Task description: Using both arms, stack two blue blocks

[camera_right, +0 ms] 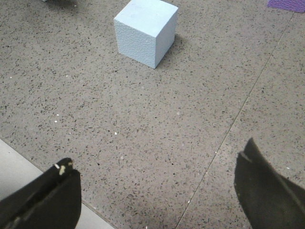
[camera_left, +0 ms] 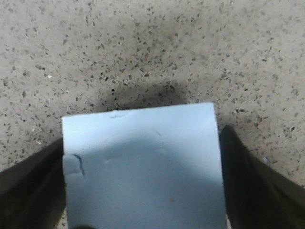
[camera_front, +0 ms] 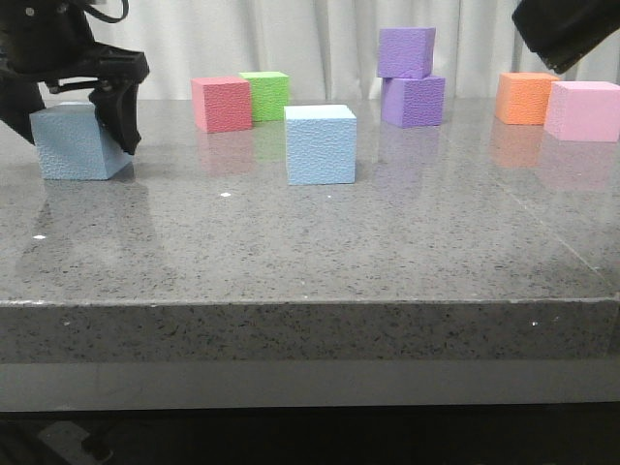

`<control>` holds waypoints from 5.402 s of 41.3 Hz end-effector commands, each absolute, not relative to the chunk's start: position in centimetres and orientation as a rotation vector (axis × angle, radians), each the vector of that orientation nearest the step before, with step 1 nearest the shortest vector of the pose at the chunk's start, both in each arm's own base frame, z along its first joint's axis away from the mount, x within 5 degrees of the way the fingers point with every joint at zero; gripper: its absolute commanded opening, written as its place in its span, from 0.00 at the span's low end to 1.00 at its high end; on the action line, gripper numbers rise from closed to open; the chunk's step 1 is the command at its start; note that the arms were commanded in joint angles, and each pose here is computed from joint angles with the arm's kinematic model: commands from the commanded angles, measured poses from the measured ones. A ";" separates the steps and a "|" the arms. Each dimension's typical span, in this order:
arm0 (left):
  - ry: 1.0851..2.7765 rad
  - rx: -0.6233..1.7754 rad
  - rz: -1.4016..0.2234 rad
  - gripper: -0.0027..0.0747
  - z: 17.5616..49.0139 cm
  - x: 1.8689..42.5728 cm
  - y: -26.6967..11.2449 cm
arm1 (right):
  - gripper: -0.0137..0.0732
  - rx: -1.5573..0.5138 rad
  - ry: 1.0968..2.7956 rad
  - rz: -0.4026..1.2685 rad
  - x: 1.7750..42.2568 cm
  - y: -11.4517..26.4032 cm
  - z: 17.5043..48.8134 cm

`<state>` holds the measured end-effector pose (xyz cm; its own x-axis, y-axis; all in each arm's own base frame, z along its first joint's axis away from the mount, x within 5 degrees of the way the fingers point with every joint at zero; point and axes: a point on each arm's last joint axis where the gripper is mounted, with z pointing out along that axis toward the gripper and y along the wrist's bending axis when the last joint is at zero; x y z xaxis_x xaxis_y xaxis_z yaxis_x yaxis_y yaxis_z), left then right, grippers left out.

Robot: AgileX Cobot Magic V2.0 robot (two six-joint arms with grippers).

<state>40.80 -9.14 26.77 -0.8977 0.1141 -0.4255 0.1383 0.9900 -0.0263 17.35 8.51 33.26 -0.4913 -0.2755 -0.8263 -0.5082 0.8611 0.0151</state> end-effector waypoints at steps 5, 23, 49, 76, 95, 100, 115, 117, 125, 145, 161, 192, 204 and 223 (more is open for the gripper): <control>2.564 0.160 -0.115 0.57 30.6 40.6 -9.2 | 0.91 -0.533 2.006 0.319 17.5 8.4 35.0; 2.409 0.382 -0.226 0.55 38.2 38.0 -17.1 | 0.91 -0.533 2.006 0.319 17.5 8.4 35.0; 2.360 0.306 -0.262 0.57 38.8 34.1 -27.9 | 0.91 -0.533 2.006 0.319 17.5 8.4 35.0; 2.364 0.282 -0.261 0.76 37.2 35.3 -28.4 | 0.91 -0.533 2.006 0.319 17.5 8.4 35.0; 2.368 0.566 -0.231 0.76 41.0 31.6 -26.8 | 0.91 -0.533 2.006 0.319 17.5 8.4 35.0; 2.331 0.722 -0.229 0.75 43.3 29.5 -25.4 | 0.91 -0.533 2.006 0.319 17.5 8.4 35.0; 2.099 0.874 -0.413 0.75 48.7 22.5 -18.5 | 0.91 -0.533 2.006 0.319 17.5 8.4 35.0; 2.075 0.855 -0.436 0.75 48.9 21.6 -17.0 | 0.91 -0.532 2.005 0.320 17.5 8.4 35.0; 2.022 0.732 -0.490 0.75 46.7 18.2 -11.4 | 0.91 -0.533 2.010 0.321 17.5 8.4 34.9; 1.898 0.569 -0.372 0.75 38.7 10.3 -5.7 | 0.91 -0.504 2.200 0.237 13.8 6.2 35.6; 1.933 0.522 -0.304 0.75 38.0 9.8 -4.9 | 0.91 -0.394 2.069 0.286 7.2 3.3 36.7; 1.928 0.520 -0.303 0.03 38.1 9.8 -4.9 | 0.08 -0.428 1.960 0.252 5.7 2.5 36.0; 1.928 0.520 -0.303 0.01 38.1 9.8 -4.9 | 0.08 -0.429 1.967 0.251 5.7 2.5 35.9; 1.733 0.306 -0.178 0.01 33.1 6.5 -2.2 | 0.08 -0.429 1.967 0.251 5.7 2.5 35.9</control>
